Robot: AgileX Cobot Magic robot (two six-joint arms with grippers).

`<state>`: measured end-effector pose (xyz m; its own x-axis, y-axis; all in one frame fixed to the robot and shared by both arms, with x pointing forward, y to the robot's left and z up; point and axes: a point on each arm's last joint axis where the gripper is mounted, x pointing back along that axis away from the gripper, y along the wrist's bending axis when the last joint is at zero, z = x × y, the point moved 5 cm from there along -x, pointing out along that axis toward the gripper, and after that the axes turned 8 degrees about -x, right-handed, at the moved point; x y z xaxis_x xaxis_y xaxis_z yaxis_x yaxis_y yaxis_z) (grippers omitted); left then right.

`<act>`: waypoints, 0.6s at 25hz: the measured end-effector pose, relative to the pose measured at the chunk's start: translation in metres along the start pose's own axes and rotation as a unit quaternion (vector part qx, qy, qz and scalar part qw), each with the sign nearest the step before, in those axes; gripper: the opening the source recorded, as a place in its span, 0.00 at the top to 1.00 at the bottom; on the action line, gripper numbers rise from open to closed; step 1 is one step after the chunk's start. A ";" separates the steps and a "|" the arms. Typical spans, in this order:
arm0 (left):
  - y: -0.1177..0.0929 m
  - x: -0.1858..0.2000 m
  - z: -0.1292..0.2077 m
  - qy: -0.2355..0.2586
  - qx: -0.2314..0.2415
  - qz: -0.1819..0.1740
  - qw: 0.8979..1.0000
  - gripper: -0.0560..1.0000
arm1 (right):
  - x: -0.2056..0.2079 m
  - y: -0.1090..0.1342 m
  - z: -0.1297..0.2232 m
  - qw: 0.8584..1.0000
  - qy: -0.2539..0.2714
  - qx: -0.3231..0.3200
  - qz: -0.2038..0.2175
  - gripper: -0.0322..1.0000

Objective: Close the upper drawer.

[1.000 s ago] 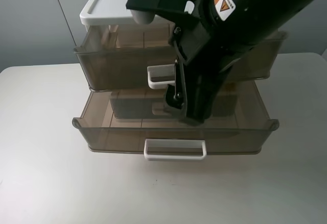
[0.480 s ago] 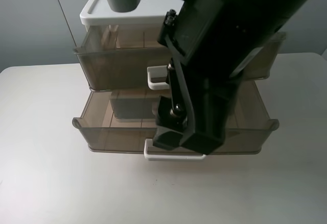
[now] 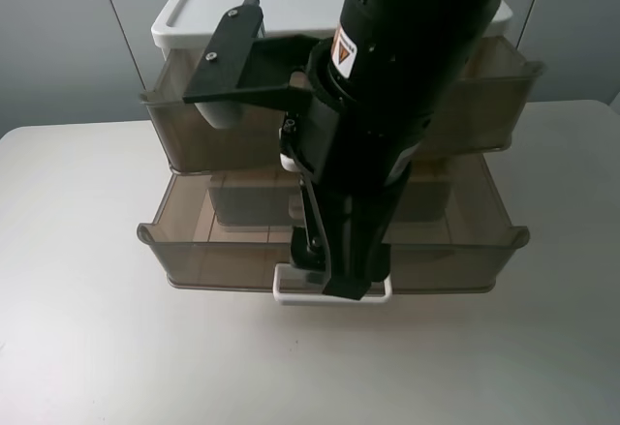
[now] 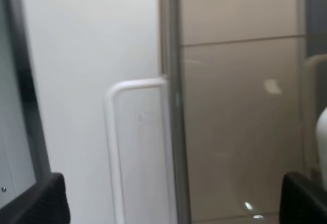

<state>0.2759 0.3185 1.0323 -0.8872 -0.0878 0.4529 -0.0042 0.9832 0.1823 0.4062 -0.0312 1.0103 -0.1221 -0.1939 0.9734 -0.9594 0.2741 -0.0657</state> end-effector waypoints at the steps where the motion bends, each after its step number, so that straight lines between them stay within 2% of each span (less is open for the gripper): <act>1: 0.000 0.000 0.000 0.000 0.000 0.000 1.000 0.24 | -0.002 -0.005 0.000 1.000 -0.001 0.001 0.006 0.36; 15: 0.000 0.000 0.000 0.000 0.000 0.000 1.000 0.24 | -0.004 -0.064 -0.002 0.996 -0.057 0.008 0.067 0.36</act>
<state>0.2759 0.3185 1.0323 -0.8872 -0.0878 0.4529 -0.0042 0.9832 0.1823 0.4688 -0.0463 1.0114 -0.2758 -0.2622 0.9248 -0.9364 0.2903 -0.1970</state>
